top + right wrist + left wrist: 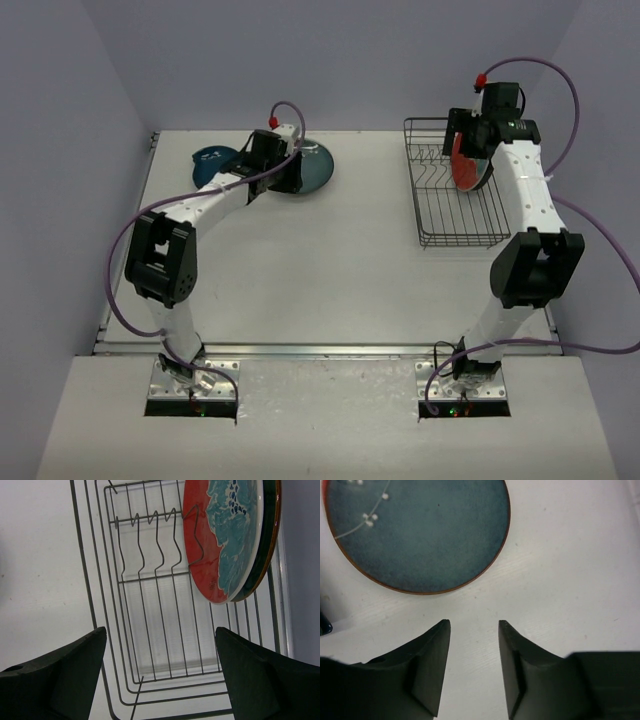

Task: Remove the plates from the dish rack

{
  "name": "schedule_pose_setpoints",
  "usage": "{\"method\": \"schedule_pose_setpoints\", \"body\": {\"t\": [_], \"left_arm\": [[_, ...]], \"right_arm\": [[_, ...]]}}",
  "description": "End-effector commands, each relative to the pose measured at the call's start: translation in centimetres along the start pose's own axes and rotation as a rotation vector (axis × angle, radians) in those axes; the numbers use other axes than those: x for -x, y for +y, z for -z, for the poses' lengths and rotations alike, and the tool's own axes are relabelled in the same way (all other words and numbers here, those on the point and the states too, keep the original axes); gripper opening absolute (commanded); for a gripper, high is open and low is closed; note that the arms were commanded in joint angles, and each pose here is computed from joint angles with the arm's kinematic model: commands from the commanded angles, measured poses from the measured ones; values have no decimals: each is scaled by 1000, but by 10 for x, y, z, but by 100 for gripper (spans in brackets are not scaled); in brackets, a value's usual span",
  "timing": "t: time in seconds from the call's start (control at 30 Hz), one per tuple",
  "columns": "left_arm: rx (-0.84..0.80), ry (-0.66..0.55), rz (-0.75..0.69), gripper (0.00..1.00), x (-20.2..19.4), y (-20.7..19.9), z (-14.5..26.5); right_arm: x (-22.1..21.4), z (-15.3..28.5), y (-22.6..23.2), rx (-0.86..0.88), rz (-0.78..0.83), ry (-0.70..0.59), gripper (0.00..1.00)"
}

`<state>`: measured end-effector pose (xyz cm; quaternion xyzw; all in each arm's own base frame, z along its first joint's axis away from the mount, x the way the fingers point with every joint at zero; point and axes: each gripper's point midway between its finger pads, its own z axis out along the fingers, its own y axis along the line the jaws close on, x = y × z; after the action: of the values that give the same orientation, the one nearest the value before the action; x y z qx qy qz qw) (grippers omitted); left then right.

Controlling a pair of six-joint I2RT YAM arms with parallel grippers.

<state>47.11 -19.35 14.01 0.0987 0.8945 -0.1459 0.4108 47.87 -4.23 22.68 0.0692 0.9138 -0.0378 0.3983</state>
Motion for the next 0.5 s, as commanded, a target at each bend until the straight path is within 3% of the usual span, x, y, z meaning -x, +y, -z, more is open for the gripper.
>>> {"method": "schedule_pose_setpoints", "body": {"t": [0.0,0.2,0.47], "left_arm": [[-33,91,-6,27,-33,-4,-14],[-16,174,-9,7,-53,2,-38],[-1,203,-3,10,-57,11,-71]], "right_arm": [[31,11,-7,-30,16,-90,88],[34,7,-9,-45,8,-92,89],[34,5,-10,-55,14,-91,90]]}}
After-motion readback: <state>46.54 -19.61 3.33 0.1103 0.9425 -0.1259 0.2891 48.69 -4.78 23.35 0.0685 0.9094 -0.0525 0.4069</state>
